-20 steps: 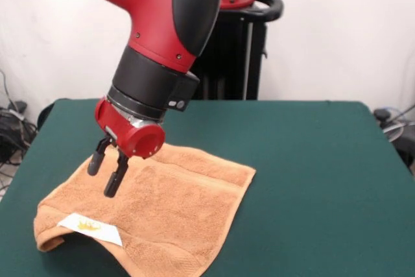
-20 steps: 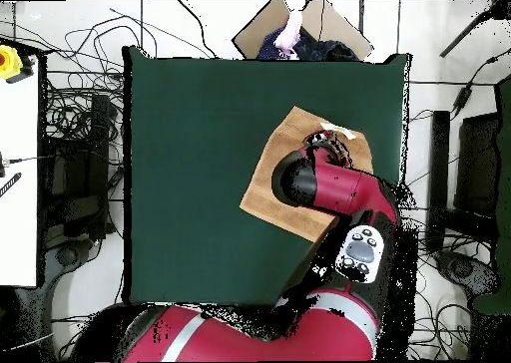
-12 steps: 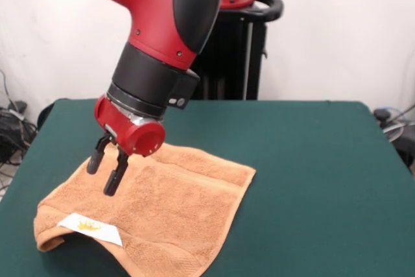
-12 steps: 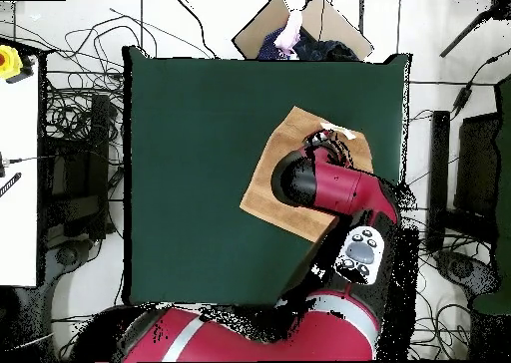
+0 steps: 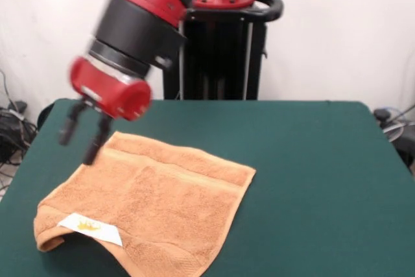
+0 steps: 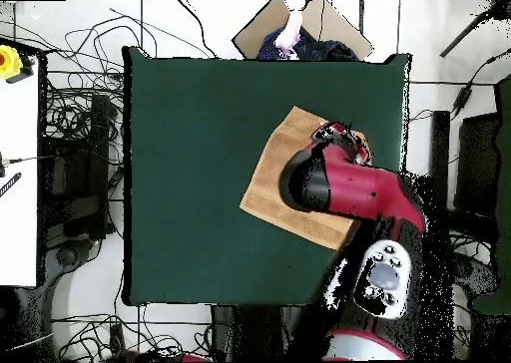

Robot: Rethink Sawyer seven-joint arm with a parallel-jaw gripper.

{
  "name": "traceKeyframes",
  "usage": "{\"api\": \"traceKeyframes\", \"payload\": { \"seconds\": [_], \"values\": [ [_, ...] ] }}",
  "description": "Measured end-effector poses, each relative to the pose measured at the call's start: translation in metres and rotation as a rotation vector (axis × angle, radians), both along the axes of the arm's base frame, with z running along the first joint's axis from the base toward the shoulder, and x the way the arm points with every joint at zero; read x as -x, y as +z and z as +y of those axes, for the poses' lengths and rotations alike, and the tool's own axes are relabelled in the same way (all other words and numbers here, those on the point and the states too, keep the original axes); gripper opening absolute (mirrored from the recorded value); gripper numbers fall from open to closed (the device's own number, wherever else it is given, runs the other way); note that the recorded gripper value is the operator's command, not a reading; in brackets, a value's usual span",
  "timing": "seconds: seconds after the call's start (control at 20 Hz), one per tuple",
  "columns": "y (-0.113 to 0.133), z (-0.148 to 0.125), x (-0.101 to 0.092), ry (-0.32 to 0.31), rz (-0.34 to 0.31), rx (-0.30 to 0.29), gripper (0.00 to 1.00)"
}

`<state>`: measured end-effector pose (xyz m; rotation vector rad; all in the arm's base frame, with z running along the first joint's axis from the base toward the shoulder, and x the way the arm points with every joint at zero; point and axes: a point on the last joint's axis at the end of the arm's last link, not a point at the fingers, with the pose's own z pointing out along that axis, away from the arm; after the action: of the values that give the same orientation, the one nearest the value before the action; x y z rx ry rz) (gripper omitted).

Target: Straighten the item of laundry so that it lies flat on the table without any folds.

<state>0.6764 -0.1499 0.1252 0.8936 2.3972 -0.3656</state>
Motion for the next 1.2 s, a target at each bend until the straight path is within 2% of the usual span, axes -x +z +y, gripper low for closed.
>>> {"api": "traceKeyframes", "payload": {
  "seconds": [0.2, 0.25, 0.4, 0.55, 0.6, 0.8, 0.95, 1.0, 1.2],
  "values": [
    [0.029, -0.063, 0.006, 0.068, 0.035, -0.035, 1.0],
    [0.038, -0.09, 0.015, 0.098, 0.073, -0.05, 1.0],
    [0.052, -0.135, 0.043, 0.174, 0.181, -0.076, 1.0],
    [0.061, -0.166, 0.089, 0.321, 0.359, -0.106, 1.0],
    [0.059, -0.168, 0.11, 0.406, 0.447, -0.131, 1.0],
    [0.04, -0.143, 0.15, 0.593, 0.605, -0.207, 1.0],
    [0.028, -0.117, 0.163, 0.668, 0.65, -0.238, 1.0],
    [0.02, -0.095, 0.171, 0.702, 0.671, -0.259, 1.0],
    [0.004, -0.052, 0.18, 0.771, 0.697, -0.276, 1.0]
  ]
}}
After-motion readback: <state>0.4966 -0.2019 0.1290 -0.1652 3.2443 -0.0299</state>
